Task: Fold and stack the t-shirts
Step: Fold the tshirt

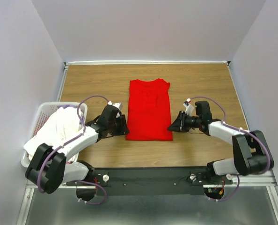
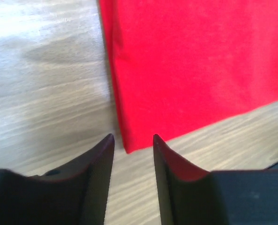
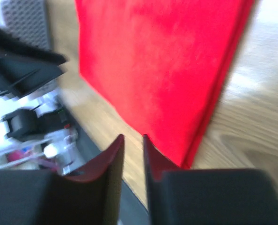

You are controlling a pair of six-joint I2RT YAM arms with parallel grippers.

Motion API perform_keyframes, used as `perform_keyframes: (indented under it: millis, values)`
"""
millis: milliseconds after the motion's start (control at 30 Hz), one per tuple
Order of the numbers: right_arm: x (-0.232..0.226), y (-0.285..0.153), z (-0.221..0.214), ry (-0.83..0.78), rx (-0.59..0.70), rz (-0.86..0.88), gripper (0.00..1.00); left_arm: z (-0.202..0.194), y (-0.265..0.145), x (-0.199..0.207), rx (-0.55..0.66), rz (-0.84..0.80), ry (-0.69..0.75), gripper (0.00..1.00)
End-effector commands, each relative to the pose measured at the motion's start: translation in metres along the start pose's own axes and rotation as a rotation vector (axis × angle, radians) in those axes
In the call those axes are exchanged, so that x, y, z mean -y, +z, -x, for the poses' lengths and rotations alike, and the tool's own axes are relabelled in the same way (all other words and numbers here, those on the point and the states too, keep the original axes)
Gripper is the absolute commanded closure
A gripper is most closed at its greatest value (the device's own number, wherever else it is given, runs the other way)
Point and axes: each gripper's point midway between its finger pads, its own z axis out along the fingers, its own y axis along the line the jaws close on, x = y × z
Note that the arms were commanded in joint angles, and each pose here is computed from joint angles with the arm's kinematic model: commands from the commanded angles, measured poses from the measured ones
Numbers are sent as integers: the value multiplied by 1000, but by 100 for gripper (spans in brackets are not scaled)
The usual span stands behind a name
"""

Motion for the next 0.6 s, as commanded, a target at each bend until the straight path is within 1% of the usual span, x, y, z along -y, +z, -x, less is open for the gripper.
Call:
perform_keyframes:
  millis: [0, 33, 67, 100, 133, 167, 300, 467, 567]
  values:
    - [21, -23, 10, -17, 52, -252, 66, 19, -22, -7, 66, 87, 19, 38]
    - [19, -28, 19, -26, 71, -295, 61, 21, -26, -9, 73, 101, 26, 30]
    - [27, -35, 9, 11, 37, -370, 54, 25, -29, -8, 82, 105, 31, 27]
    - [36, -40, 10, 3, 46, -457, 50, 31, -31, -14, 114, 152, 39, 25]
    - [36, -46, 7, 18, 25, -507, 47, 34, -34, -14, 121, 163, 41, 20]
    - [40, -47, 6, -1, 25, -570, 46, 36, -35, -15, 129, 173, 46, 20]
    - [36, -41, -9, -19, -10, -701, 45, 42, -34, -17, 142, 208, 68, 20]
    - [34, -20, -29, -25, -51, -760, 45, 41, -30, -14, 134, 217, 91, 20]
    - [39, -15, -28, -30, -39, -814, 47, 41, -30, -12, 138, 222, 106, 20]
